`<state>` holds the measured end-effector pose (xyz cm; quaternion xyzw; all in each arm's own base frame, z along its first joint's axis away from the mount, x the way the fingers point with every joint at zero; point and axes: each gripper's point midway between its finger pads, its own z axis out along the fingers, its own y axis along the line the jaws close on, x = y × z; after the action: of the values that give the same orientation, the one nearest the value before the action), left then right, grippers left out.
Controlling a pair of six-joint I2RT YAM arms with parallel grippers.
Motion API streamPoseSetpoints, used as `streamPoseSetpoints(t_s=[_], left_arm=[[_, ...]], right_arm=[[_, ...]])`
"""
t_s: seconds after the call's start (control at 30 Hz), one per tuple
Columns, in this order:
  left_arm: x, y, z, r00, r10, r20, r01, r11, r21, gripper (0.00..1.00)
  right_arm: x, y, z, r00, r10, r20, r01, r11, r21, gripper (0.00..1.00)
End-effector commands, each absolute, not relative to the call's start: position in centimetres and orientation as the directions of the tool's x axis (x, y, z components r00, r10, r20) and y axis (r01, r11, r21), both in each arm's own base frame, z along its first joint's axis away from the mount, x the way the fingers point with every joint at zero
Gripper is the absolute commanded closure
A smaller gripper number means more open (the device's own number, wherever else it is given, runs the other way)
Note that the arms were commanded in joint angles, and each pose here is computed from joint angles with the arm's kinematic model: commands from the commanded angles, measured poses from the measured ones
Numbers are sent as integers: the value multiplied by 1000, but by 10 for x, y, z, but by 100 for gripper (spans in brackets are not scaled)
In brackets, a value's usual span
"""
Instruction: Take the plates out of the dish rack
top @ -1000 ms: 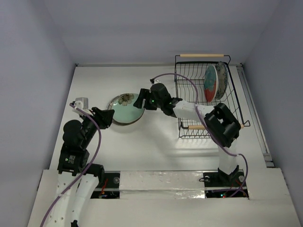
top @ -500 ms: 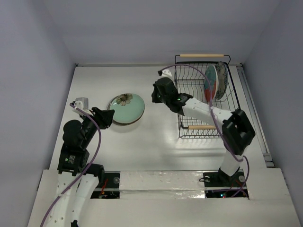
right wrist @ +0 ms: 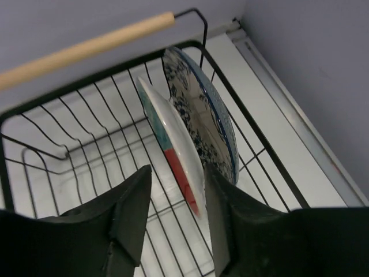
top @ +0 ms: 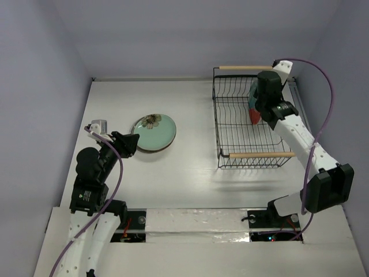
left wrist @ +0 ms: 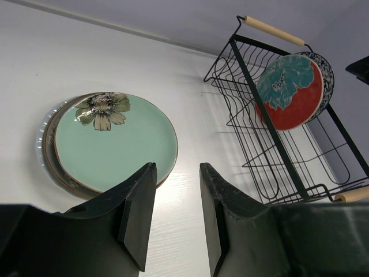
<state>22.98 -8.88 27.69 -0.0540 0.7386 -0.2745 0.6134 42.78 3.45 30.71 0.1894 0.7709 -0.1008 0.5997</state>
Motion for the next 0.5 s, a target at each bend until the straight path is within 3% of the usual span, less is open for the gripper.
streamPoseSetpoints(t_s=[0.0, 0.47], left_arm=[[230, -92, 284, -212, -420, -882, 290, 835, -468, 67], [229, -94, 284, -214, -420, -882, 294, 833, -469, 67]], right_arm=[[428, 15, 282, -327, 90, -941, 429, 901, -63, 52], [464, -18, 223, -481, 72, -874, 482, 854, -195, 55]])
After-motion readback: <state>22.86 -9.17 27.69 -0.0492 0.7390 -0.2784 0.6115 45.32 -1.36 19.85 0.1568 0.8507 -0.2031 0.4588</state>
